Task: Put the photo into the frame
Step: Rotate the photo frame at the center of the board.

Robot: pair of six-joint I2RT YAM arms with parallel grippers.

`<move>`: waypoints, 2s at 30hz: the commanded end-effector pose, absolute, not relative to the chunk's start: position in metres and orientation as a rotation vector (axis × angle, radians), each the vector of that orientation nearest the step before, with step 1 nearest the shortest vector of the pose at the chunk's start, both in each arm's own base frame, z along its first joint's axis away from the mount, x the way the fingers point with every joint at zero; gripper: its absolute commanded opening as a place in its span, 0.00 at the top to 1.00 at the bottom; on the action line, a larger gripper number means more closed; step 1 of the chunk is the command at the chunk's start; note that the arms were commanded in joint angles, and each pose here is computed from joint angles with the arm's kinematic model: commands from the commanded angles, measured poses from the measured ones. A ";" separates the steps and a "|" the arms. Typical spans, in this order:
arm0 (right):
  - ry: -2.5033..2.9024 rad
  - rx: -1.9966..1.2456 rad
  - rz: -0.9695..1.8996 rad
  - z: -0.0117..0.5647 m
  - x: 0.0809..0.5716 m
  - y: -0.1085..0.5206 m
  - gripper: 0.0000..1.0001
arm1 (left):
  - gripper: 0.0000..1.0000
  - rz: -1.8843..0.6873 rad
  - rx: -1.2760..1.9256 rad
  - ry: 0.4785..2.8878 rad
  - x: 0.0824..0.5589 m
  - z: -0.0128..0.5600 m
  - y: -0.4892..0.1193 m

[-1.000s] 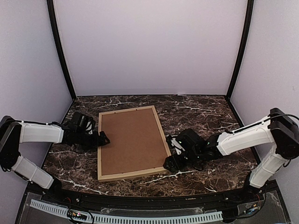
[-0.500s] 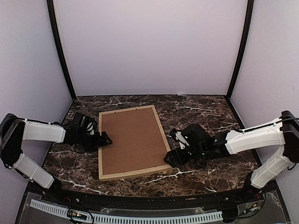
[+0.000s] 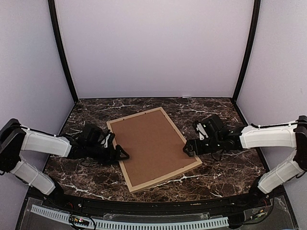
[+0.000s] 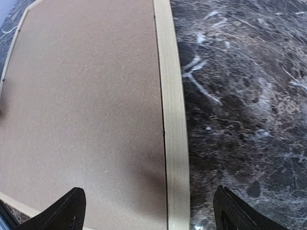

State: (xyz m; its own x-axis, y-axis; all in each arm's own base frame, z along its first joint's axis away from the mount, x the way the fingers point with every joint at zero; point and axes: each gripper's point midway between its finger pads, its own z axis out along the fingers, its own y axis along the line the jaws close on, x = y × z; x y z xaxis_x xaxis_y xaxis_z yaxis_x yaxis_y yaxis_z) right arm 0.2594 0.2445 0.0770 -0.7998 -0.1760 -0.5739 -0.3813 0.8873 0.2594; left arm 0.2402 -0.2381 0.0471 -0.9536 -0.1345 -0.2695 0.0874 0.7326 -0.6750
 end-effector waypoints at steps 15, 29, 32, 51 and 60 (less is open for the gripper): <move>2.568 -0.089 0.374 0.059 0.271 0.184 0.04 | 0.04 -0.752 0.395 2.351 0.281 0.159 -0.240; 2.604 -0.025 0.512 0.055 0.244 0.187 0.01 | 0.01 -0.574 0.272 2.324 0.450 0.155 -0.200; 2.613 0.007 0.572 0.055 0.233 0.189 0.01 | 0.01 -0.545 0.287 2.377 0.478 0.125 -0.199; 2.658 0.154 0.773 0.030 0.196 0.225 0.01 | 0.01 -0.895 0.386 2.464 0.506 0.061 -0.238; 2.597 0.179 0.656 0.046 0.218 0.217 0.01 | 0.02 -1.038 0.337 2.514 0.466 0.042 -0.241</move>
State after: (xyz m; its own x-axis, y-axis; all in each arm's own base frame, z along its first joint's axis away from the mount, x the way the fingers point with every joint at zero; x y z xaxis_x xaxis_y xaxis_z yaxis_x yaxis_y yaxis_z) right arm 0.2071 0.2214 0.0411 -0.9073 0.2169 -0.3601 -0.0003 0.8563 0.5165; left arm 0.5004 -0.2406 0.0501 -0.8440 0.0843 -0.5297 0.4127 0.7327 -0.5411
